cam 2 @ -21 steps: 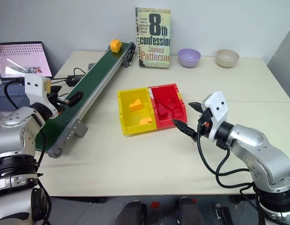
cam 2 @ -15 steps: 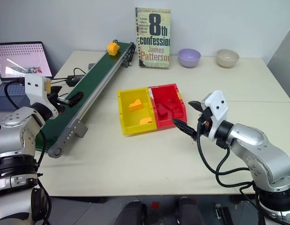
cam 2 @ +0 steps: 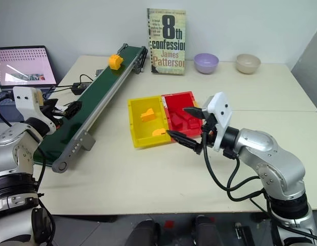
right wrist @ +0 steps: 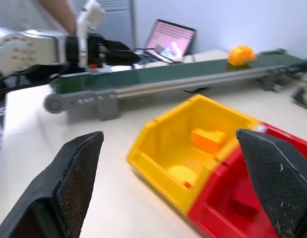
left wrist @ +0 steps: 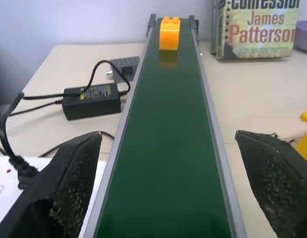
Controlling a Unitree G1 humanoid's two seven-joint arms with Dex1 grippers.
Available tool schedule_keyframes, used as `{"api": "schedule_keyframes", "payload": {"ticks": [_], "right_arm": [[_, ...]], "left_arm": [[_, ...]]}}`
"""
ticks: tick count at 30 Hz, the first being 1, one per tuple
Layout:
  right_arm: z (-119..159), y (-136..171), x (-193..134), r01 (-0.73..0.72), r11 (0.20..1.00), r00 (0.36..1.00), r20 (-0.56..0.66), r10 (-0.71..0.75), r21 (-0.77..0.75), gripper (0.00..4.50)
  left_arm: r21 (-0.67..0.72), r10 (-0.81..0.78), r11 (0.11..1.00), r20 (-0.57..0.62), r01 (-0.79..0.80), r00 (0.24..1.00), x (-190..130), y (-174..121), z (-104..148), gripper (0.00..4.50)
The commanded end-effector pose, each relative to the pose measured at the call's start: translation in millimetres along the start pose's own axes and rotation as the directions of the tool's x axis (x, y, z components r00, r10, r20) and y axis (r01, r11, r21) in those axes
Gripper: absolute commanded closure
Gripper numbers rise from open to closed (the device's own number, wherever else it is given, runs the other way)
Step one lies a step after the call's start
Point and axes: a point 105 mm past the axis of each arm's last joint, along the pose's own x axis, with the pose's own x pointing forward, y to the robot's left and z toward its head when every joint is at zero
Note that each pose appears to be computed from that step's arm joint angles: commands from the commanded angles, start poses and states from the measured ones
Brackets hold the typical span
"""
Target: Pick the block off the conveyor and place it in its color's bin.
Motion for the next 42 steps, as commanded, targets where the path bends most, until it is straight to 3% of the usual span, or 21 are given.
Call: {"api": "schedule_keyframes", "payload": {"ticks": [1, 27, 42], "right_arm": [[10, 3, 5, -0.037, 0.999, 0.998, 0.043, 0.038, -0.031, 0.0], [15, 6, 3, -0.031, 0.999, 0.997, 0.074, 0.033, -0.025, 0.0], [19, 20, 5, -0.124, 0.992, 0.989, 0.081, 0.125, -0.019, 0.0]], "left_arm": [[0.025, -0.017, 1.0, 0.065, 0.015, 0.998, 0, -2, 20, 0.01], [0.051, -0.044, 0.998, 0.028, 0.042, 0.999, 11, -1, 16, 0.01], [0.06, -0.037, 0.998, 0.01, 0.037, 0.999, 12, 3, 13, 0.01]]}}
